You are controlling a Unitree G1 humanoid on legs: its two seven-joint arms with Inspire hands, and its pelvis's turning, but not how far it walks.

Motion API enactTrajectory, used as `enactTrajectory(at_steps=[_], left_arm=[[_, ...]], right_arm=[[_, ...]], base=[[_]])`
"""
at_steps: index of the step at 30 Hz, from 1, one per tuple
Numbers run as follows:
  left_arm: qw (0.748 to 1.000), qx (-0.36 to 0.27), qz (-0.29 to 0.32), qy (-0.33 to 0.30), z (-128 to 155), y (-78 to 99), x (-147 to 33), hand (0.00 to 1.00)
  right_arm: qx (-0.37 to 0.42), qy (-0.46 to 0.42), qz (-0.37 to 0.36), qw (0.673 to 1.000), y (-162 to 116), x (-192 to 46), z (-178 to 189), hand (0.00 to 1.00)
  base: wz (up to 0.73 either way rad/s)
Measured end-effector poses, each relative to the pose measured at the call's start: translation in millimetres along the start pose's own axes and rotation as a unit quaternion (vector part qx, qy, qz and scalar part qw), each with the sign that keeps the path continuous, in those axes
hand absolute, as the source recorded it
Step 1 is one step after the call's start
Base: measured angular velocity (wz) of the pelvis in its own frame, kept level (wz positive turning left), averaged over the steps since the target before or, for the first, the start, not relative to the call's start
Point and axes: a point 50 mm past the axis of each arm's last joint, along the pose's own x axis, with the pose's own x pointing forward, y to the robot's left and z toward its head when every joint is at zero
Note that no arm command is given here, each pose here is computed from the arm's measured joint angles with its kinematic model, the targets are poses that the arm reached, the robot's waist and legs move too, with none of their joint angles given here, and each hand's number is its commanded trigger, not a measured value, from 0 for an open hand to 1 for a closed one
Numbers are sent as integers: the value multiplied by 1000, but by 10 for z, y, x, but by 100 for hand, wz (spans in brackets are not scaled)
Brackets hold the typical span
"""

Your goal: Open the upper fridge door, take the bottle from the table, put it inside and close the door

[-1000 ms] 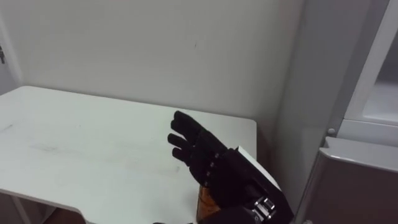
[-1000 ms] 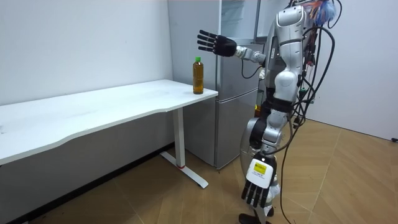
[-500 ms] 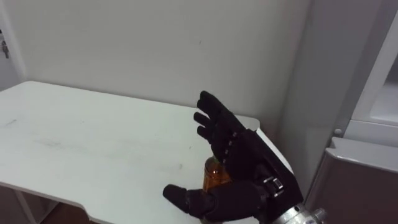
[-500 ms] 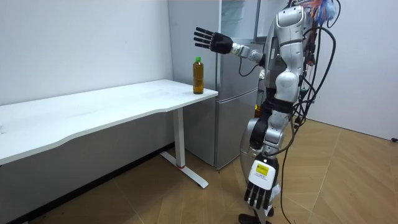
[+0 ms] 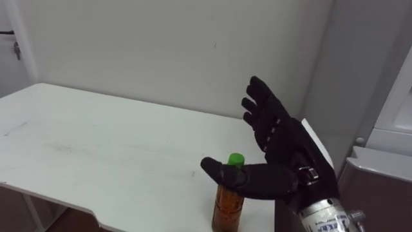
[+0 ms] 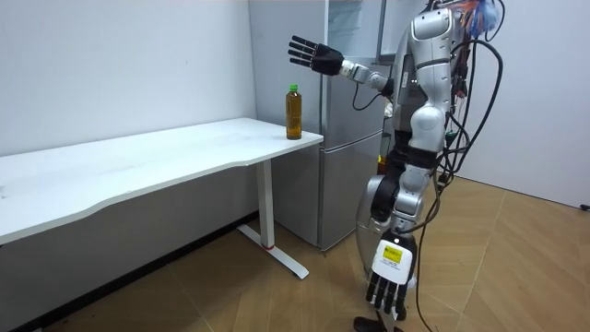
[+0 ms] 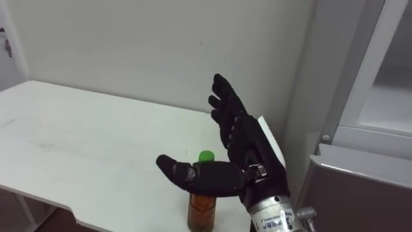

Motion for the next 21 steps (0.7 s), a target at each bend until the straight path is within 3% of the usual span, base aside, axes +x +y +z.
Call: enactTrajectory(at_steps=[14, 21], left_arm=[[1000, 13, 10, 11, -23, 34, 2, 0], [1000, 19, 12, 19, -29, 47, 2, 0]], right_arm=[[-15, 9, -92, 996, -136, 54, -68, 0], [-69, 29, -115, 991, -221, 40, -175, 0]], base=[[6], [0]])
